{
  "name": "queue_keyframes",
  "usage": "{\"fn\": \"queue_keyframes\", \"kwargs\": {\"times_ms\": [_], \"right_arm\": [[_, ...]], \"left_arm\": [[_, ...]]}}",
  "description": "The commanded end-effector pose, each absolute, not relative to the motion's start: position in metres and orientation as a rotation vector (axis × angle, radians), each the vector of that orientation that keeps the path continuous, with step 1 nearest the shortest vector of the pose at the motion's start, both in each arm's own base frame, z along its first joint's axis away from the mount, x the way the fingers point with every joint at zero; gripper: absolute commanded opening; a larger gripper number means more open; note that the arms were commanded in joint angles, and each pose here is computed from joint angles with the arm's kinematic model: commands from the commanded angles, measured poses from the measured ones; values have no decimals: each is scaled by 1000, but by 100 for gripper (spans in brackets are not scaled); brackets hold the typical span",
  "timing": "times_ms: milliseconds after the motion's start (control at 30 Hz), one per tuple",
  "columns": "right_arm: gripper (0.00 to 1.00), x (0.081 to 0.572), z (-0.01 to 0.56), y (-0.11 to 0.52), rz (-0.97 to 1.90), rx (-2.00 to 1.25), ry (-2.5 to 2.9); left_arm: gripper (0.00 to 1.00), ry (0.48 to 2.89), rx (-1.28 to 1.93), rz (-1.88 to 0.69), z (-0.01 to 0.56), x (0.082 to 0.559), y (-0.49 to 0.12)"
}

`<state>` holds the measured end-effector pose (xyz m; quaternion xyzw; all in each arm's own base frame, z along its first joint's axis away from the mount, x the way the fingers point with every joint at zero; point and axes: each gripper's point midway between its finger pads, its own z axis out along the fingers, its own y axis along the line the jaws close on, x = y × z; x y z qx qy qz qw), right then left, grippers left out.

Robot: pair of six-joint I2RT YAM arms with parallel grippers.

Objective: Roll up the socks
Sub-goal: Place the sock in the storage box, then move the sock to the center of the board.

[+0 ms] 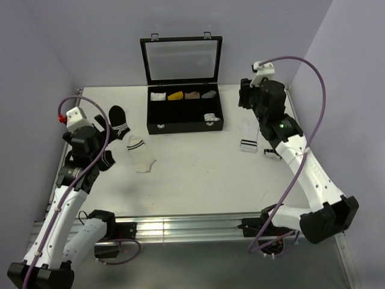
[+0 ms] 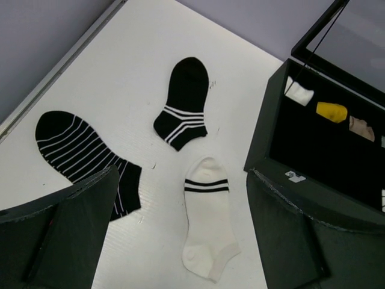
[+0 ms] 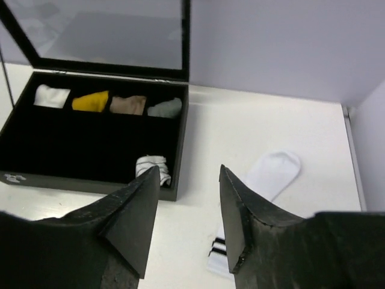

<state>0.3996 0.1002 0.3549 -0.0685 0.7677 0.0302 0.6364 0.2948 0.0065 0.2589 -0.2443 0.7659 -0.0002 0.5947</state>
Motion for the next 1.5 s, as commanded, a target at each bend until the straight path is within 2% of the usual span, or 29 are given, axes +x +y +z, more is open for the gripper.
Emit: {"fn": "queue_keyframes", "kwargs": {"times_ms": [0, 100, 167, 233, 533, 1200, 1467], "right_arm": [[52, 387, 335, 75, 23, 30, 1760], [55, 368, 315, 72, 52, 44, 1780], [69, 360, 297, 72, 79, 89, 1830], [76, 351, 272, 72, 85, 97, 1911], [88, 341, 184, 72, 70, 222, 2144], [81, 386, 71, 46, 225, 503, 2473], [81, 368, 38, 65, 333, 515, 2616]], "left_arm": [[93, 1723, -602, -13, 272, 287, 12], [93, 1710, -608, -21, 276, 284, 13], [93, 1696, -614, -30, 279, 279, 14], [93, 1686, -615, -32, 280, 276, 14], [94, 1666, -606, -25, 281, 259, 16], [94, 1711, -546, -22, 271, 267, 5], [94, 1711, -545, -22, 271, 267, 5]]}}
